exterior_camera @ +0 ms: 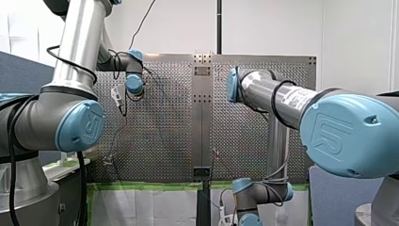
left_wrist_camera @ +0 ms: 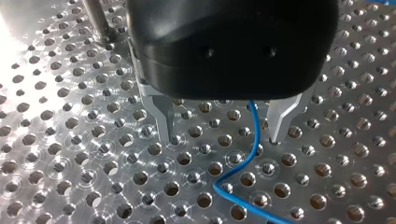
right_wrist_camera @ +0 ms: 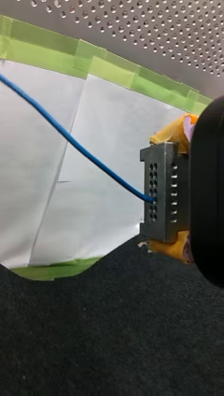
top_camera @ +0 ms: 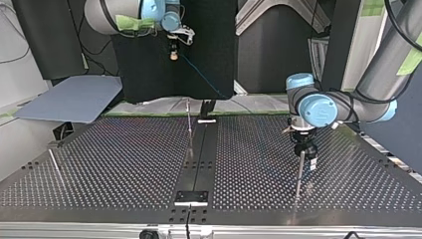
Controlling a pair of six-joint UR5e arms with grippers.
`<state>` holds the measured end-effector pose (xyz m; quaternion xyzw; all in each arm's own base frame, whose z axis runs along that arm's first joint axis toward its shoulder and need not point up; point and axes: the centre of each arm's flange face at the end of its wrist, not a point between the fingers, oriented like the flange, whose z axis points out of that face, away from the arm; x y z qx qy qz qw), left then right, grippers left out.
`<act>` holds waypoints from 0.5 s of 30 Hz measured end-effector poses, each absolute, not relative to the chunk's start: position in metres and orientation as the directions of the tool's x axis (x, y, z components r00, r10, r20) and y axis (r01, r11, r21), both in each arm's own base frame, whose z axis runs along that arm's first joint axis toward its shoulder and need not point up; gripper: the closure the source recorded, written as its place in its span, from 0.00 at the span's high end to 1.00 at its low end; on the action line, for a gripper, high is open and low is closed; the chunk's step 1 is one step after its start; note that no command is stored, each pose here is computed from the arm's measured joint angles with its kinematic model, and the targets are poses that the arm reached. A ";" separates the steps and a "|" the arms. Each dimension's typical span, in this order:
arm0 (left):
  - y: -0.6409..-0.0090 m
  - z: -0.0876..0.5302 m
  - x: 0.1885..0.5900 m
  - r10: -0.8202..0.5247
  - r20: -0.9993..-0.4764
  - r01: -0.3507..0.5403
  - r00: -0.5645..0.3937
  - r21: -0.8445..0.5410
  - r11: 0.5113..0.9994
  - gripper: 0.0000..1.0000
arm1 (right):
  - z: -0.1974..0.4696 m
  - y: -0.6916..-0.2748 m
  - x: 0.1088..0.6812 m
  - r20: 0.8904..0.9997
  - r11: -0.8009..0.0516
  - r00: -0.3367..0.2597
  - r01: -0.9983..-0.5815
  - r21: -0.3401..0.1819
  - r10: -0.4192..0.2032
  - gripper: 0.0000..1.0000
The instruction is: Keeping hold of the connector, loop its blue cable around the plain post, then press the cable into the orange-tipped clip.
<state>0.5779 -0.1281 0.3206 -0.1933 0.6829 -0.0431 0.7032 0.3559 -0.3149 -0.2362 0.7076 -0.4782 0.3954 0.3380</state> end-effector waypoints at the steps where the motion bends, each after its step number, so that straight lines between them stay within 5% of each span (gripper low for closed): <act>1: -0.128 0.321 0.578 -0.325 -0.944 -0.203 0.064 -0.331 0.922 1.00 | -0.233 -0.313 0.355 0.880 -0.315 0.234 -0.944 0.102 -0.414 0.00; 10: -0.128 0.321 0.578 -0.325 -0.944 -0.204 0.062 -0.330 0.921 1.00 | -0.201 -0.313 0.352 0.862 -0.314 0.248 -0.943 0.110 -0.443 0.00; 15: -0.128 0.320 0.577 -0.325 -0.944 -0.204 0.061 -0.330 0.922 1.00 | -0.182 -0.319 0.350 0.876 -0.303 0.216 -0.949 0.085 -0.431 0.00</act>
